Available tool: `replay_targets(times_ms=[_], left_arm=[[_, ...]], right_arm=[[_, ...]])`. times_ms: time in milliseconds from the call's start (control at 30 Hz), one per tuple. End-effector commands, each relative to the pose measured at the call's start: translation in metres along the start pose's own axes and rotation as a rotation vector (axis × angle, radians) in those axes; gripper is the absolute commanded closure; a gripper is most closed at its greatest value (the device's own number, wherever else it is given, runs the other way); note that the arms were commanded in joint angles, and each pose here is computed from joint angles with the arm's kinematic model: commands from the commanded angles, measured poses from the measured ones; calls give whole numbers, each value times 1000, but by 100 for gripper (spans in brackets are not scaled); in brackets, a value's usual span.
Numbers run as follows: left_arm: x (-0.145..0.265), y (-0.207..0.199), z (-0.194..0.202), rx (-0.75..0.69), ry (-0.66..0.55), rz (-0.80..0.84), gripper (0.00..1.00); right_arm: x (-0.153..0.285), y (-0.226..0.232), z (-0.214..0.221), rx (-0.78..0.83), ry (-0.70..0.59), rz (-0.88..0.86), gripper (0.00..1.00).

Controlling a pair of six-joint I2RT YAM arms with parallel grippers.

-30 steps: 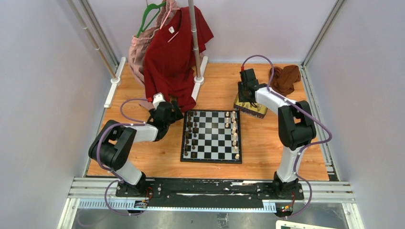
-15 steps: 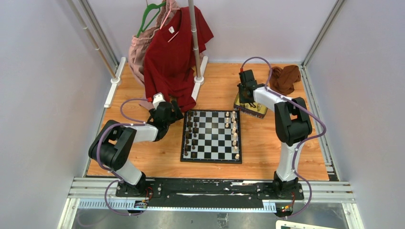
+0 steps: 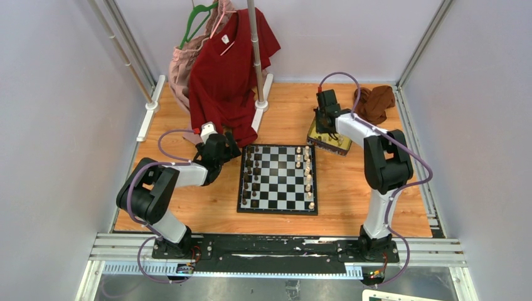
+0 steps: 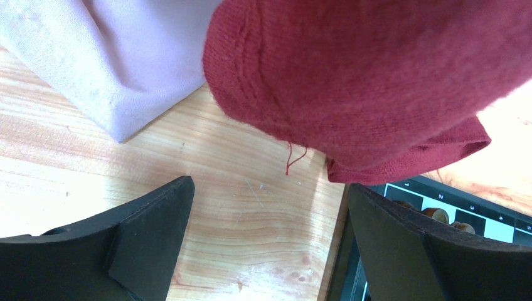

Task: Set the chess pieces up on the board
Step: Pick up the chess piece from the storage box, then place the chess piece on the chessboard.

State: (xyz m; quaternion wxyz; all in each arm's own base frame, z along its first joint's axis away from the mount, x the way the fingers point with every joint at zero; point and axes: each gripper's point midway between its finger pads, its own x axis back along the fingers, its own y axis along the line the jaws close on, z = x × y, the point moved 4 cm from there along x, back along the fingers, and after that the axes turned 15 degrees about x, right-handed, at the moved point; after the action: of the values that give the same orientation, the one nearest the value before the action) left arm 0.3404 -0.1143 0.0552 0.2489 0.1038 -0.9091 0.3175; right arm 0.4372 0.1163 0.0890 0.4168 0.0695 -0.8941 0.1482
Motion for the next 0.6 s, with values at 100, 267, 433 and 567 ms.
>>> replay_targets(times_ms=[100, 267, 433, 567], left_arm=[[1, 19, 7, -24, 21, -71, 0], [1, 19, 7, -24, 21, -71, 0], [2, 20, 7, -20, 20, -72, 0], [3, 20, 7, -21, 22, -70, 0]], right_arm=[[38, -23, -34, -24, -134, 61, 100], [53, -22, -38, -25, -165, 35, 100], [75, -5, -31, 14, -184, -32, 100], [97, 22, -18, 76, -180, -91, 100]])
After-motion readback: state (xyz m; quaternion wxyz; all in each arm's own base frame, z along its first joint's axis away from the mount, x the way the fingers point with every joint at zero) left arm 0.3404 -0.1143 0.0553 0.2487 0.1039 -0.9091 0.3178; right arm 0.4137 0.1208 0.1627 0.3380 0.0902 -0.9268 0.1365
